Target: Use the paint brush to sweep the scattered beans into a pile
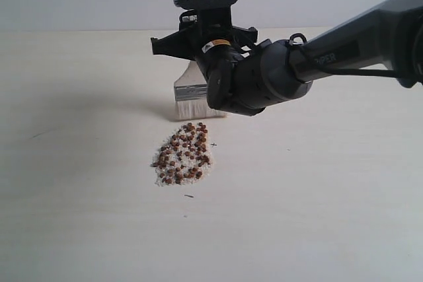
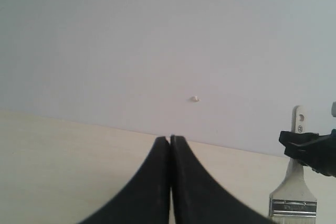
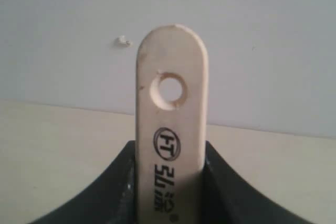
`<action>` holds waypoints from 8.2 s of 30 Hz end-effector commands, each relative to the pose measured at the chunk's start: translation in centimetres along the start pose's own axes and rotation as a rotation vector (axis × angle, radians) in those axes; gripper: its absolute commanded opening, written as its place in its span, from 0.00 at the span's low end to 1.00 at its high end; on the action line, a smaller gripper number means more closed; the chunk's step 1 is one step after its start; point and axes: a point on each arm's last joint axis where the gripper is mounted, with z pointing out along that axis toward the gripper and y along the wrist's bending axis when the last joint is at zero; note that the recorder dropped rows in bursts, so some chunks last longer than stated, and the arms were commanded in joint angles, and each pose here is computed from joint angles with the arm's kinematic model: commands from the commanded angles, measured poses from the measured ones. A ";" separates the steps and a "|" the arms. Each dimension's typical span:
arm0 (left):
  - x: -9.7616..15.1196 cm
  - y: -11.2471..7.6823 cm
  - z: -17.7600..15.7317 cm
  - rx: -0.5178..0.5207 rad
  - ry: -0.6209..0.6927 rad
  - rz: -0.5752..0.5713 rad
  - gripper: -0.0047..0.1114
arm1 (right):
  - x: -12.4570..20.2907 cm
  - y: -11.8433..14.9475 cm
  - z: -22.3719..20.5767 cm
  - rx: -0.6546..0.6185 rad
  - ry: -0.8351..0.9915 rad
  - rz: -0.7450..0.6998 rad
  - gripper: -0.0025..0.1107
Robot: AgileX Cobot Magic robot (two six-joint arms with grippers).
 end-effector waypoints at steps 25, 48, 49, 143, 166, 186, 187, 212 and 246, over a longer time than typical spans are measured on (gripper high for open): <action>0.1 0.0 0.0 0.001 0.004 -0.001 0.04 | -1.9 0.1 -0.5 -0.021 0.023 0.011 0.02; 0.1 0.0 0.0 0.001 0.004 -0.001 0.04 | -2.6 -4.3 -4.4 0.325 0.086 0.218 0.02; 0.1 0.0 0.0 0.001 0.004 -0.001 0.04 | -2.4 -4.4 -4.4 0.343 0.096 0.238 0.02; 0.1 0.0 0.0 0.001 0.004 -0.001 0.04 | 0.2 -13.2 -11.2 -0.066 0.801 0.411 0.02; 0.1 0.0 0.0 0.001 0.004 -0.001 0.04 | 3.5 -13.4 -6.1 -0.016 0.849 0.438 0.40; 0.1 0.0 0.0 0.001 0.004 -0.001 0.04 | -4.7 -14.0 -22.8 -0.118 0.535 0.209 0.02; 0.1 0.0 0.0 0.001 0.004 -0.001 0.04 | -4.3 -13.9 -24.3 -0.146 0.545 0.209 0.02; 0.1 0.0 0.0 0.001 0.004 -0.001 0.04 | -5.5 -13.9 -26.3 -0.165 0.447 0.204 0.02; 0.1 0.0 0.0 -0.001 0.003 -0.001 0.04 | -1.2 -17.8 -37.7 0.100 -0.243 0.024 0.02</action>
